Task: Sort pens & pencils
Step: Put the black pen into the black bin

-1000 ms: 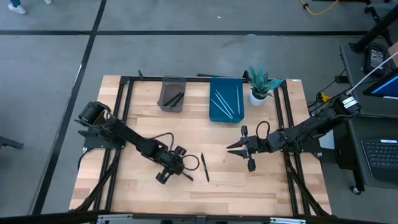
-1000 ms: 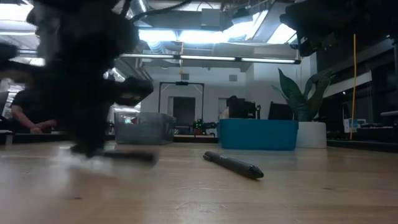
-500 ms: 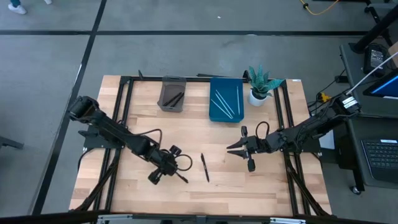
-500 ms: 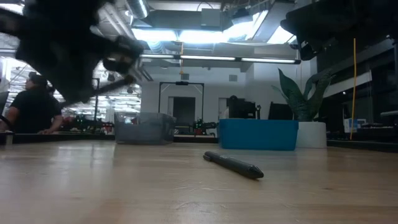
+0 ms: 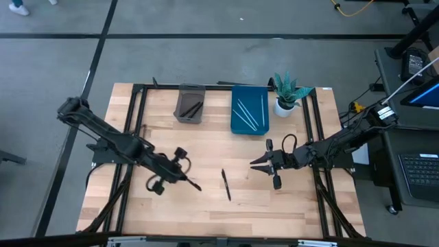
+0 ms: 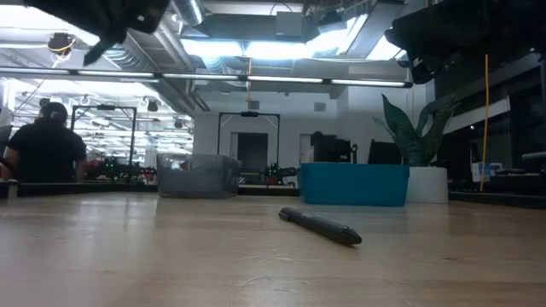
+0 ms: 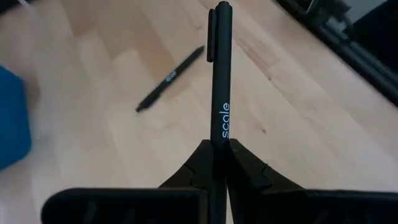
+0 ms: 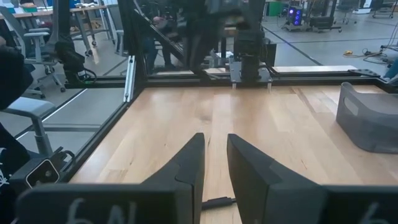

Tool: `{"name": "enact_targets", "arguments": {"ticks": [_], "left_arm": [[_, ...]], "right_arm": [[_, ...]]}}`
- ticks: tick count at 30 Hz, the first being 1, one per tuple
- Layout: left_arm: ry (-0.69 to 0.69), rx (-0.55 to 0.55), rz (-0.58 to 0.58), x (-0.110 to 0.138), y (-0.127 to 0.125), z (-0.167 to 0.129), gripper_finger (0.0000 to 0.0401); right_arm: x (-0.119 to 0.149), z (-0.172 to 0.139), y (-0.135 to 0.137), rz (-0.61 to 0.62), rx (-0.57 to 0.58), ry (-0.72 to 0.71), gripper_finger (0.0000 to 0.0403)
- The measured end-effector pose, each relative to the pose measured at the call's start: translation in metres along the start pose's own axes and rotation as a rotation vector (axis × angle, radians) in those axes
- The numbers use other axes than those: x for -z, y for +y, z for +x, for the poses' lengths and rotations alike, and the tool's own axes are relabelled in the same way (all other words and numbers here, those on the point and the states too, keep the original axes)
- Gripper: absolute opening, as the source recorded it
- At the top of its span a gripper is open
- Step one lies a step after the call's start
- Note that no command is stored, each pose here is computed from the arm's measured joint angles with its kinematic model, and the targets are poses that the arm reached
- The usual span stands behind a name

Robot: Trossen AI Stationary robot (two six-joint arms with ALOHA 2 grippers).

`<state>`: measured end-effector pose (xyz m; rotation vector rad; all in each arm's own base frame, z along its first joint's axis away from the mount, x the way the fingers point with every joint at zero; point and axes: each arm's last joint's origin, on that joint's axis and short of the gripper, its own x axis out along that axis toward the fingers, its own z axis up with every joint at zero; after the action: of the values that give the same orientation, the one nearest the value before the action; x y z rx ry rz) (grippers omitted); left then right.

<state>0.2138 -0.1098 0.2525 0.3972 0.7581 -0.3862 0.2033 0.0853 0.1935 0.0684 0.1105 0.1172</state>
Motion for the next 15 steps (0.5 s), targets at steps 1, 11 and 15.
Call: {"name": "enact_targets", "arguments": {"ticks": [1, 11, 15], "left_arm": [[-0.017, -0.005, 0.000, 0.002, 0.001, -0.005, 0.0017], [-0.227, -0.112, -0.040, 0.035, 0.007, -0.040, 0.0017], [-0.353, -0.119, -0.070, 0.054, 0.009, -0.039, 0.0017]], "right_arm": [[0.000, 0.000, 0.000, 0.000, 0.000, 0.001, 0.0071], [0.000, 0.000, 0.000, -0.003, 0.000, 0.002, 0.0071], [0.000, 0.000, 0.000, -0.005, 0.000, 0.002, 0.0071]]}}
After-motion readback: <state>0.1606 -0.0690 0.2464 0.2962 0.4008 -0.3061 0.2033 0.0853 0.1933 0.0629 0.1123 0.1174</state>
